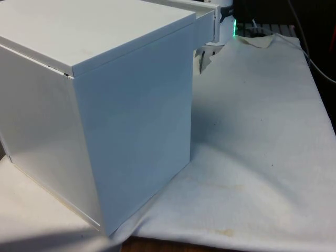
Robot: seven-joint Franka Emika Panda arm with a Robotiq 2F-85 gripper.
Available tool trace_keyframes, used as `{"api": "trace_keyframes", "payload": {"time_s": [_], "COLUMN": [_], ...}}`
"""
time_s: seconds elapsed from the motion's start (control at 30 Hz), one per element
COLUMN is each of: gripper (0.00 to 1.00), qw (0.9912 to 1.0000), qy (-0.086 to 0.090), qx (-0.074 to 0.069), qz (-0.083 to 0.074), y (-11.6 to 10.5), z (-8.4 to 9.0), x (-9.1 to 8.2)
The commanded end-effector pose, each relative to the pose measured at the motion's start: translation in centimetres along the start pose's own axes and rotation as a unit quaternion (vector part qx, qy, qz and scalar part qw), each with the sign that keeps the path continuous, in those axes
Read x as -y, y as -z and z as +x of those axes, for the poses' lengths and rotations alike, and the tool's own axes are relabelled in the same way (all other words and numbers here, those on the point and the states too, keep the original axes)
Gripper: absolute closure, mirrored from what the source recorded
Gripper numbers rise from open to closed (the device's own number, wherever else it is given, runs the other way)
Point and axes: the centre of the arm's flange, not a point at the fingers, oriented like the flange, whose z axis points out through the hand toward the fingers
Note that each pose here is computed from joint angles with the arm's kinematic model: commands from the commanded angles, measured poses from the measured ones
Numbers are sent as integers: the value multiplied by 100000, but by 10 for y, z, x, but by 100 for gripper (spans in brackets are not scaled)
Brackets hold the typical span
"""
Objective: Open the drawer, then close it.
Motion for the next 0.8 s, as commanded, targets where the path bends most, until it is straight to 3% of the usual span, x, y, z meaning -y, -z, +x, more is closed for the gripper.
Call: {"api": "trace_keyframes", "payload": {"time_s": [0.0,0.07,0.1,0.33,0.37,0.4,0.7,0.77], "gripper": [99,99,99,99,99,99,99,99], "qw": [99997,100000,99997,99998,99997,99997,99992,99992], "qy": [-355,57,-277,-10,259,22,357,170], "qx": [480,77,531,677,389,774,670,1164], "qz": [-517,123,-384,54,679,107,1030,537], "y": [4,2,6,15,12,17,21,28], "z": [-1,1,-1,2,2,2,5,6], "x": [1,3,5,19,18,21,34,41]}}
